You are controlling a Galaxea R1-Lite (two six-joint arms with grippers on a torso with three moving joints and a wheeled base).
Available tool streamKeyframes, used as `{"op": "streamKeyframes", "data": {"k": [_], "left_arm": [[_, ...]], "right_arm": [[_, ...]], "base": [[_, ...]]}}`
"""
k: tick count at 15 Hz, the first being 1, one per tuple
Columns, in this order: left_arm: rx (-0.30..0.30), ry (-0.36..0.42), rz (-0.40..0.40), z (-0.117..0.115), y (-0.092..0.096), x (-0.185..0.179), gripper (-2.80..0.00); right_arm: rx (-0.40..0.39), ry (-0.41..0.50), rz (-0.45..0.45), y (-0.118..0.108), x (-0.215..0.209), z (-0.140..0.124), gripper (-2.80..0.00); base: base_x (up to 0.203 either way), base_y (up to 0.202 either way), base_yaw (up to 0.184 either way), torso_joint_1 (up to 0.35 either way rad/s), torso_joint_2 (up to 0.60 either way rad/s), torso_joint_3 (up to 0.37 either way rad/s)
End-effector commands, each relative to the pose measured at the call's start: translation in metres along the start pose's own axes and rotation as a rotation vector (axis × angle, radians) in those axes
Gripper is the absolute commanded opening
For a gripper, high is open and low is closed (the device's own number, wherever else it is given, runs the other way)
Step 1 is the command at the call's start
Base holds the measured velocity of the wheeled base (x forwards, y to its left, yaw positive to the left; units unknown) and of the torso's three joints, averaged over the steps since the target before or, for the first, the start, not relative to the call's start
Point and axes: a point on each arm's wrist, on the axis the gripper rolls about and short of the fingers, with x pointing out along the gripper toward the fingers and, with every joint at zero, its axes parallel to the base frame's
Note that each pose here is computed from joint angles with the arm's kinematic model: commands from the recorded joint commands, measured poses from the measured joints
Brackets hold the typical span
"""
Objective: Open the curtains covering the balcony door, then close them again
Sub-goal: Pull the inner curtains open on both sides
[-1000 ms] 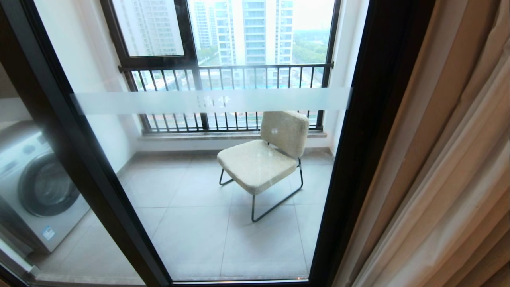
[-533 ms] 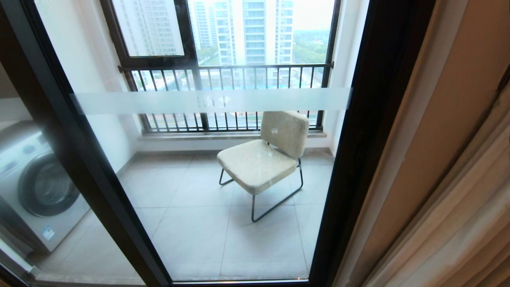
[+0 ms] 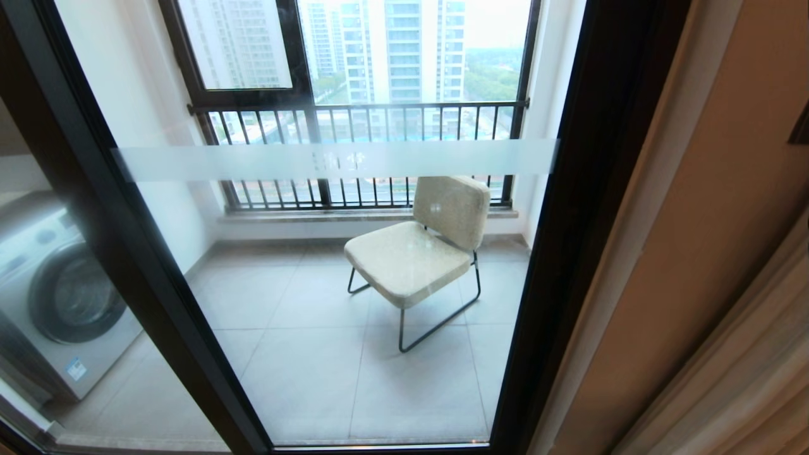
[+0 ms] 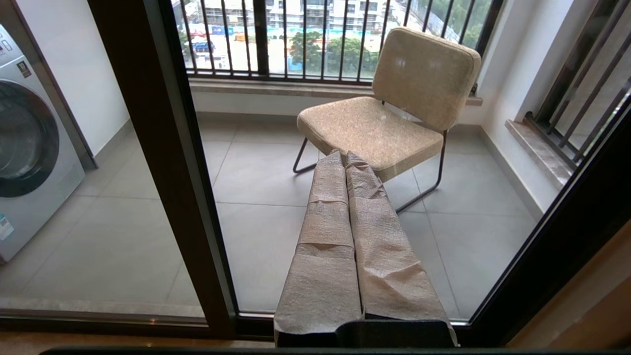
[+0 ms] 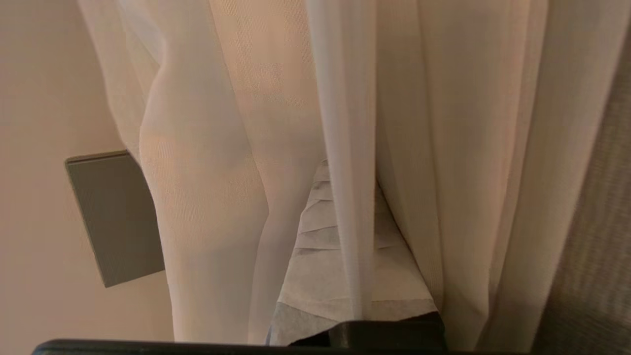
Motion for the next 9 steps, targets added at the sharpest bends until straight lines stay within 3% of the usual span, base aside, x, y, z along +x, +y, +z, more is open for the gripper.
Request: {"op": "streamKeyframes", "data": {"k": [1, 5, 9], "left_arm": [[-0.001, -0.002, 0.000, 0.000, 0.000, 0.000, -2.80], [-0.001, -0.002, 0.000, 0.000, 0.000, 0.000, -2.80], [-0.001, -0.001, 0.000, 0.000, 0.000, 0.000, -2.80]], "right_arm": [[0.000, -0.012, 0.055, 0.004, -0.004, 0.005, -2.80], [0.008, -0.059, 0.279, 0.027, -0.025, 0.023, -2.80], [0.033, -0.105, 0.414, 0.055, -0.041, 0.037, -2.80]], "base": [[0.000, 0.000, 0.000, 0.000, 0.00, 0.000], [0.000, 0.000, 0.000, 0.000, 0.00, 0.000], [0.000, 0.000, 0.000, 0.000, 0.00, 0.000]]}}
